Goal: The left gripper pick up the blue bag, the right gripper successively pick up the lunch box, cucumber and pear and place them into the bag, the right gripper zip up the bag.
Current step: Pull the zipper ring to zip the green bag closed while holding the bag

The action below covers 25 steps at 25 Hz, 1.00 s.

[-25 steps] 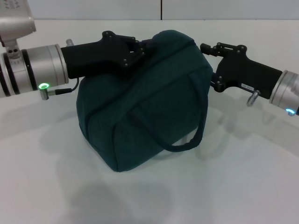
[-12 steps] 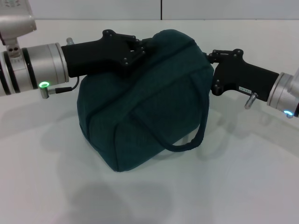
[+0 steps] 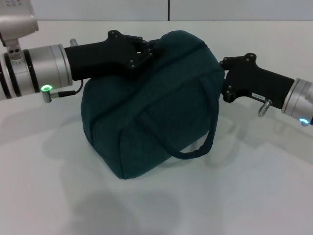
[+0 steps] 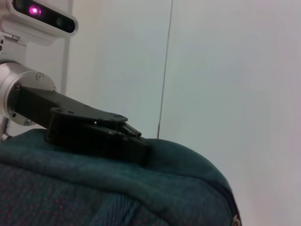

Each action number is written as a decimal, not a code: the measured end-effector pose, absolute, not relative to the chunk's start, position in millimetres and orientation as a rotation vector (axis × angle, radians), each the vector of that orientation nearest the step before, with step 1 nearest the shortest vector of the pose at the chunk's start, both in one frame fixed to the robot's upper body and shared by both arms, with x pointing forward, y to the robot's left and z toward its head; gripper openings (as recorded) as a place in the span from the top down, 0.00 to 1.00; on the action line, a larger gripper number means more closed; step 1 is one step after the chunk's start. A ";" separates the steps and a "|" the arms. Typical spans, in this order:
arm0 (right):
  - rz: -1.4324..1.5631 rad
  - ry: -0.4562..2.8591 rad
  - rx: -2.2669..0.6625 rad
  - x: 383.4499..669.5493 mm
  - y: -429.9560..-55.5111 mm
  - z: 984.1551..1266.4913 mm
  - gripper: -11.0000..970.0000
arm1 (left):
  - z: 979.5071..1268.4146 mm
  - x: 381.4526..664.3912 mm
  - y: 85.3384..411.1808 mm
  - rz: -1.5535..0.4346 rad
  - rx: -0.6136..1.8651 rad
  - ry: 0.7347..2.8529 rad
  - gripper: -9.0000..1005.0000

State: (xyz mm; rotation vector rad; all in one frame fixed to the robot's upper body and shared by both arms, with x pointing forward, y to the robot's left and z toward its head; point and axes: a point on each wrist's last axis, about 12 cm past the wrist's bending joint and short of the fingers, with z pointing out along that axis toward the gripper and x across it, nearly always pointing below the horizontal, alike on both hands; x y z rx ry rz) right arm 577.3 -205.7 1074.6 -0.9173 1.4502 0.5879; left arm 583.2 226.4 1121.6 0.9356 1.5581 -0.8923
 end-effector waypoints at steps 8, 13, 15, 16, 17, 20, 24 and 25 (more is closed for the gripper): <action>0.567 1.461 -0.885 578.6 -211.6 1074.4 0.95 | 1121.6 582.7 226.0 -0.896 0.937 1.556 0.89; 0.523 1.500 -0.871 580.7 -217.8 1070.1 0.96 | 1121.7 581.8 226.5 -0.903 0.927 1.551 0.89; 0.513 1.518 -0.866 580.0 -220.3 1066.9 0.96 | 1122.5 582.0 226.6 -0.903 0.924 1.547 0.89; 0.513 1.518 -0.866 580.0 -220.3 1066.9 0.96 | 1122.8 582.0 226.7 -0.903 0.921 1.546 0.89; 0.513 1.518 -0.866 580.0 -220.3 1066.9 0.95 | 1122.8 582.0 226.8 -0.905 0.918 1.546 0.89; 0.502 1.555 -0.854 577.4 -227.1 1060.3 0.94 | 1123.4 582.2 226.8 -0.912 0.905 1.545 0.89; 0.496 1.579 -0.843 576.0 -230.9 1056.2 0.93 | 1124.8 582.8 226.7 -0.916 0.893 1.536 0.89; 0.498 1.580 -0.840 575.4 -230.2 1055.6 0.92 | 1124.9 582.7 225.9 -0.918 0.890 1.533 0.89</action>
